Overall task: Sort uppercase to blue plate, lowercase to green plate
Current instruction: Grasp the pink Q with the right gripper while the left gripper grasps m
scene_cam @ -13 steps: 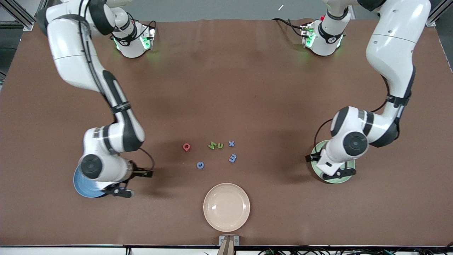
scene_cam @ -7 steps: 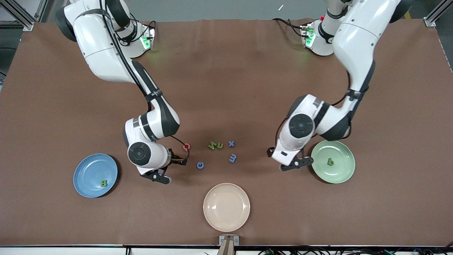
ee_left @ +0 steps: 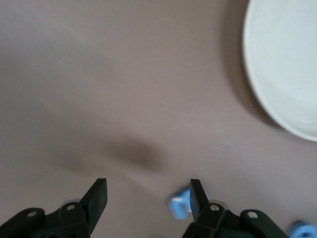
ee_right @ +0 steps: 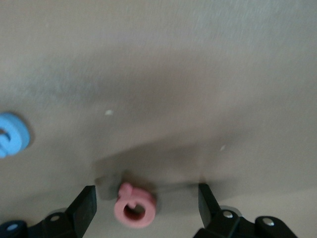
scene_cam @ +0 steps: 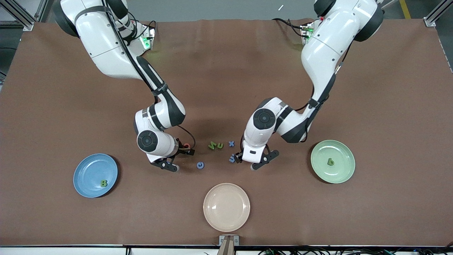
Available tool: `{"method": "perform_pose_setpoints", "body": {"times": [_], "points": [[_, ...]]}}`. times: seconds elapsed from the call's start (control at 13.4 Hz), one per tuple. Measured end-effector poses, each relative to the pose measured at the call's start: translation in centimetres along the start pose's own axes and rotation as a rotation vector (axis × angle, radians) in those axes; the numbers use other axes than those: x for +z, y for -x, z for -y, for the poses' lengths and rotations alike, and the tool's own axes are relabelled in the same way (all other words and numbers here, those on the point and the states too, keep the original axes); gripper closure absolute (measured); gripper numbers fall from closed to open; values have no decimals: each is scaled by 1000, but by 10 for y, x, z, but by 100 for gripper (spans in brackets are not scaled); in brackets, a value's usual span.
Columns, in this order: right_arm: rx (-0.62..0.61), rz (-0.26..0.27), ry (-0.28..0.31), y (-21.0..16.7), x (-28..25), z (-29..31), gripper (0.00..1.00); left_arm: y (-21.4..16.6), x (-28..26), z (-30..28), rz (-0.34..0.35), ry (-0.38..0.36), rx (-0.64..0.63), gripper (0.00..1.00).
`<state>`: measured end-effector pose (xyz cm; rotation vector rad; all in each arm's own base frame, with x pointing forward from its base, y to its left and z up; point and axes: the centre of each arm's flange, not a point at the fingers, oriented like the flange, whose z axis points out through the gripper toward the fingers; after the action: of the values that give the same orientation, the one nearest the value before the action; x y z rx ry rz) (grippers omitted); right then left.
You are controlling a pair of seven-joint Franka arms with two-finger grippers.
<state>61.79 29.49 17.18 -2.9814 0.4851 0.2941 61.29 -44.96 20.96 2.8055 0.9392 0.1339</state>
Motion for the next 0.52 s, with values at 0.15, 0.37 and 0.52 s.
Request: {"method": "perform_pose_setpoints", "body": {"times": [0.15,0.37,0.52], "points": [[0,13,-8,9,-3,2,11,17,8,-17,4,43,-99,29],[-3,16,-7,14,-4,2,19,30,16,-26,8,77,-213,29],[-6,5,-16,15,-3,4,24,31,27,-22,-23,60,-280,30]]}}
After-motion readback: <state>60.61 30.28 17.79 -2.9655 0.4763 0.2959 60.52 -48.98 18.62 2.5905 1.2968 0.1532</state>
